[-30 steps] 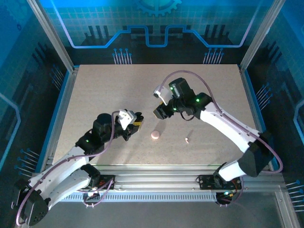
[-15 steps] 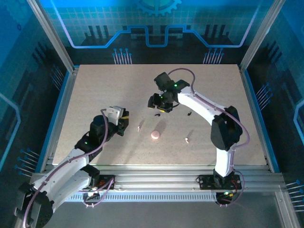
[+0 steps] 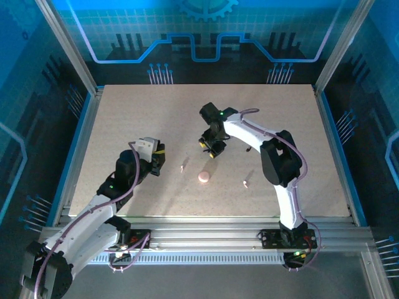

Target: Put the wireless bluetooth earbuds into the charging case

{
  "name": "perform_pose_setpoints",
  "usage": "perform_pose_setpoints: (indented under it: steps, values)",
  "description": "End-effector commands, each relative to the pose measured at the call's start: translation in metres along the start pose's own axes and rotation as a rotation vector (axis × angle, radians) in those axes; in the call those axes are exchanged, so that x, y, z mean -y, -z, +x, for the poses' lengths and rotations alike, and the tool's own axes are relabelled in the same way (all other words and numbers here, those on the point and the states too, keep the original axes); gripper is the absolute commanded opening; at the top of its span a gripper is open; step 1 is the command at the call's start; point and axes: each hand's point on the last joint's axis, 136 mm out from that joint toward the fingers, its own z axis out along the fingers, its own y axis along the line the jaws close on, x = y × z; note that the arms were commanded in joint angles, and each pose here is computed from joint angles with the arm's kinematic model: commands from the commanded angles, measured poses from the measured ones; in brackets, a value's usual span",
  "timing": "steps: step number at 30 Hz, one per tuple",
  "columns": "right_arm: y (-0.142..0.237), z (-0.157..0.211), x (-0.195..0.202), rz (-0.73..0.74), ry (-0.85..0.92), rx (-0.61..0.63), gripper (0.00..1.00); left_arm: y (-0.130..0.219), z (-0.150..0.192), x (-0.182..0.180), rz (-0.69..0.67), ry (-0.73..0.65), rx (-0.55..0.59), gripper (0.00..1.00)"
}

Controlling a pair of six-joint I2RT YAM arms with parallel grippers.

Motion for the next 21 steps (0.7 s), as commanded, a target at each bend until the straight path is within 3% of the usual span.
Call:
perform_pose_setpoints:
  steps: [1, 21]
  values:
    - [-0.007, -0.008, 0.017, 0.098, -0.224, 0.034, 0.49, 0.003, -0.014, -0.005, -0.022, 0.009, 0.047, 0.19]
    - [-0.026, -0.033, -0.002, 0.094, -0.338, 0.079, 0.45, 0.001, -0.013, -0.008, -0.023, 0.035, 0.054, 0.20]
